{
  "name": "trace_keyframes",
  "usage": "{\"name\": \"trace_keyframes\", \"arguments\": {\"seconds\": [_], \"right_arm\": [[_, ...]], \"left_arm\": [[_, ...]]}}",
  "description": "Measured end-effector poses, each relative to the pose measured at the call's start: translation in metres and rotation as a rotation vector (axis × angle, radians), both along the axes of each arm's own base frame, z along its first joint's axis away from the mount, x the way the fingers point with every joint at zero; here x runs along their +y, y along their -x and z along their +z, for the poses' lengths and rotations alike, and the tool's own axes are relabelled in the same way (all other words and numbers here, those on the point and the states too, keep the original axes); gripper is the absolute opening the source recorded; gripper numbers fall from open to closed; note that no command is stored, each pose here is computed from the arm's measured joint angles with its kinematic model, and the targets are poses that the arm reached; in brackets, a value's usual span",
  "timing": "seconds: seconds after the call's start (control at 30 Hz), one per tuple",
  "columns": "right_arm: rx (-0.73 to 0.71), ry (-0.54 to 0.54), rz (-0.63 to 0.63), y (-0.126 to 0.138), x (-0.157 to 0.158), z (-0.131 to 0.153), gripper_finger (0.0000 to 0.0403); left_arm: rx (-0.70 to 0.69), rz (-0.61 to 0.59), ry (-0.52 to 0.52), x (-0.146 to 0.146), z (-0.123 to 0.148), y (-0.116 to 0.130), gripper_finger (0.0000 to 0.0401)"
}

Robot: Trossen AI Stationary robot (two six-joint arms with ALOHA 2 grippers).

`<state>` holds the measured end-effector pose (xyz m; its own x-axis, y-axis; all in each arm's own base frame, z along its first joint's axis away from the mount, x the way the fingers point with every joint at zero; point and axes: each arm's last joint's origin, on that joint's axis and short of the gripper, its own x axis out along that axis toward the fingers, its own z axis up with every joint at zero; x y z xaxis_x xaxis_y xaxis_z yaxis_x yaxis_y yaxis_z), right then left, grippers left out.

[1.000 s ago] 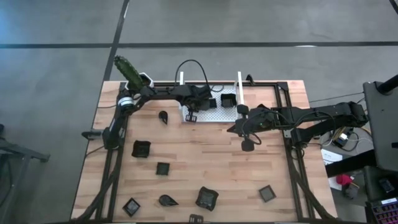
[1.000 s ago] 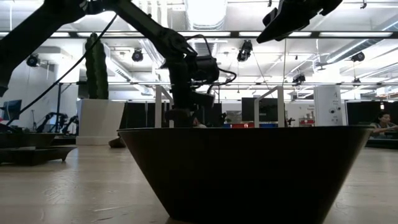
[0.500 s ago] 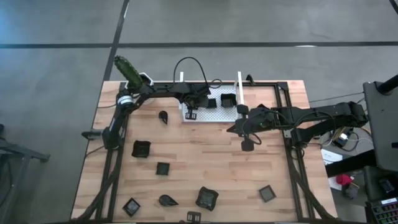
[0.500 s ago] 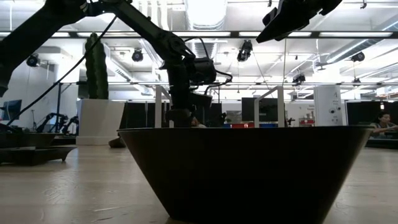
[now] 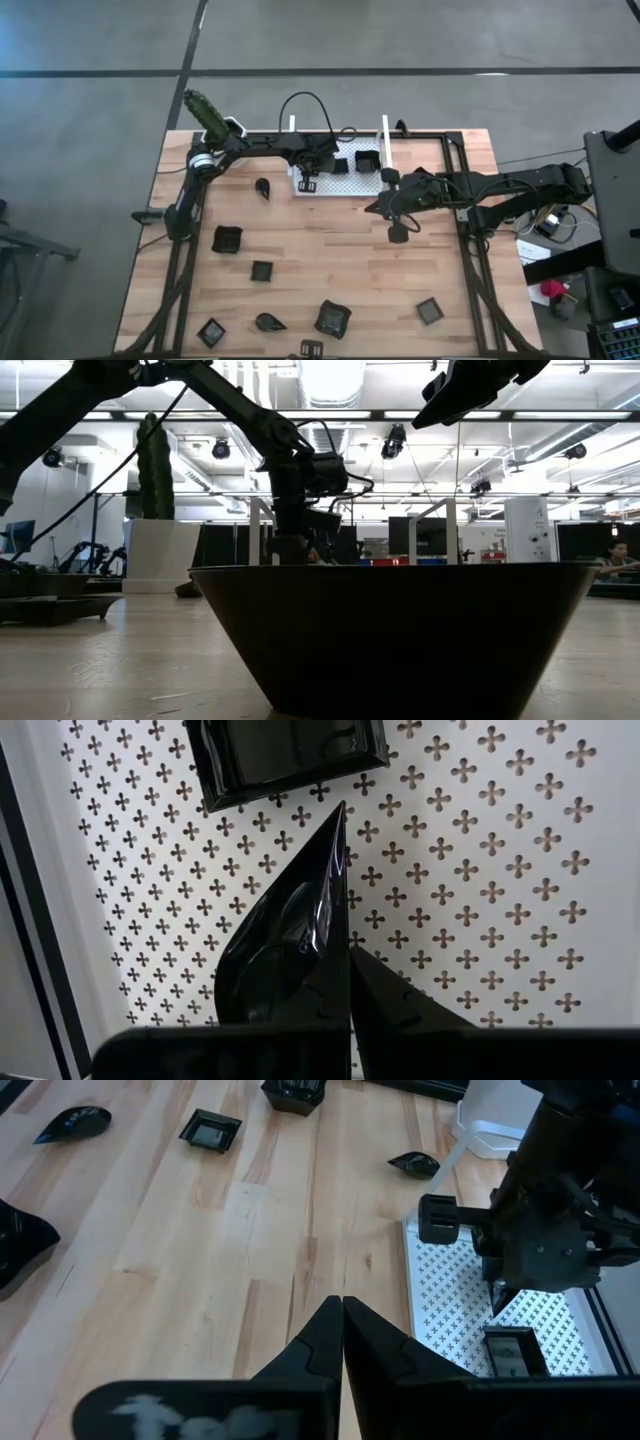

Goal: Pick & Place Mini shaped plates
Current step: Put the black drop-shaped plate on the shelf, then stack the black distorted square plate on top of the black distorted square plate on the shelf

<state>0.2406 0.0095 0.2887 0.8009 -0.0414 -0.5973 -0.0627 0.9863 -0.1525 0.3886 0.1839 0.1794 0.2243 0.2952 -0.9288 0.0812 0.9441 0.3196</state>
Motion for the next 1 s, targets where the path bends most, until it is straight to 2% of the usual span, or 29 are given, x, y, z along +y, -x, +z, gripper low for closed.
{"name": "trace_keyframes", "arguments": {"seconds": [0.3, 0.6, 0.77, 1.0], "right_arm": [[0.000, 0.000, -0.001, 0.000, 0.000, 0.000, 0.0008], [0.000, -0.006, -0.004, 0.000, 0.000, 0.000, 0.0008], [0.000, -0.006, -0.005, 0.000, 0.000, 0.000, 0.0008], [-0.004, -0.006, -0.005, 0.000, 0.000, 0.000, 0.0008]], "left_arm": [[0.001, 0.000, 0.000, 0.000, 0.000, 0.000, 0.0004], [0.000, 0.003, -0.009, 0.000, 0.000, 0.000, 0.0052], [-0.018, 0.002, -0.024, 0.001, 0.002, -0.001, 0.0057], [-0.047, 0.013, -0.116, -0.002, 0.029, -0.005, 0.0057]]}}
